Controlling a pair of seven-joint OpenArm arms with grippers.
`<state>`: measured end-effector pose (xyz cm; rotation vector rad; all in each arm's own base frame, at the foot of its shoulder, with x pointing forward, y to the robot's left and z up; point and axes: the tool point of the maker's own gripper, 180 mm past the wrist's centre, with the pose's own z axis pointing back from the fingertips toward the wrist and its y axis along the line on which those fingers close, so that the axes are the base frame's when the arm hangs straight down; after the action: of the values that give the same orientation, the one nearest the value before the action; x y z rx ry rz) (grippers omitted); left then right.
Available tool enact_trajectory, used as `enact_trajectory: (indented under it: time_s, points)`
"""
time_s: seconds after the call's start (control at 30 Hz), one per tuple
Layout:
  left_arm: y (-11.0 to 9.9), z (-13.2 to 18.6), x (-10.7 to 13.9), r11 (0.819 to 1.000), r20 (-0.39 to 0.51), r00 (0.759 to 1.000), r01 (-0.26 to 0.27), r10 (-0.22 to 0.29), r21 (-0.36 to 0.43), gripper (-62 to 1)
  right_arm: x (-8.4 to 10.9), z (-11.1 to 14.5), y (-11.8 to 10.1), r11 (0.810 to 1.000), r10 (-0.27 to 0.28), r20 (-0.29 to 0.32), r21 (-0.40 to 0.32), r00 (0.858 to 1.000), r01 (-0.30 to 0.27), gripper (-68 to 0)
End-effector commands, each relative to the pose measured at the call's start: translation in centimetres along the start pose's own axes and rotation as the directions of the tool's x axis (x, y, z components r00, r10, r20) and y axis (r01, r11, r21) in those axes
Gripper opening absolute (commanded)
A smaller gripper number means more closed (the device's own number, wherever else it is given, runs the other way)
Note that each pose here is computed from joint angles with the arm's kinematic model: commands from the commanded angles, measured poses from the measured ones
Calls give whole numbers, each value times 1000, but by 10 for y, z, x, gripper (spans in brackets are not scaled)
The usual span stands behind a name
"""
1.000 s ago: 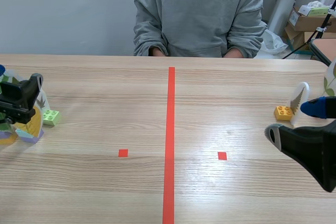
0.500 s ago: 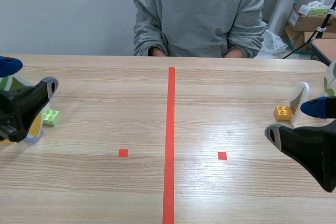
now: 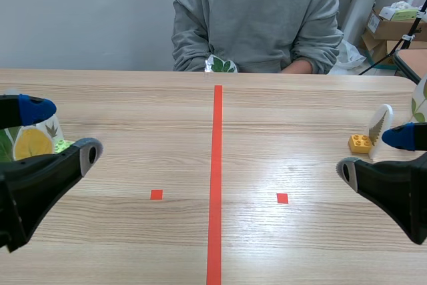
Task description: Do the leaf sorting experiment
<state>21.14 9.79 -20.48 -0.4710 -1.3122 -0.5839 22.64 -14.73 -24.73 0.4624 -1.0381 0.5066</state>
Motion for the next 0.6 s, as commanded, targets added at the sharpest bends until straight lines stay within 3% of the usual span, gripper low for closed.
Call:
enact_trajectory:
  time_s: [0.0,0.17,0.57]
  points:
    - [-5,1,8,1000,19,1000,5,-5,-13,-79,8,0,-1,1000,14,28,4,1000,-14,-69]
    - [-20,5,8,998,-3,1000,6,-6,-60,-79,8,0,-1,1000,14,28,4,1000,-14,-69]
    - [-23,5,7,998,-7,1000,-1,0,-68,-80,8,0,-1,1000,14,28,4,1000,-14,-69]
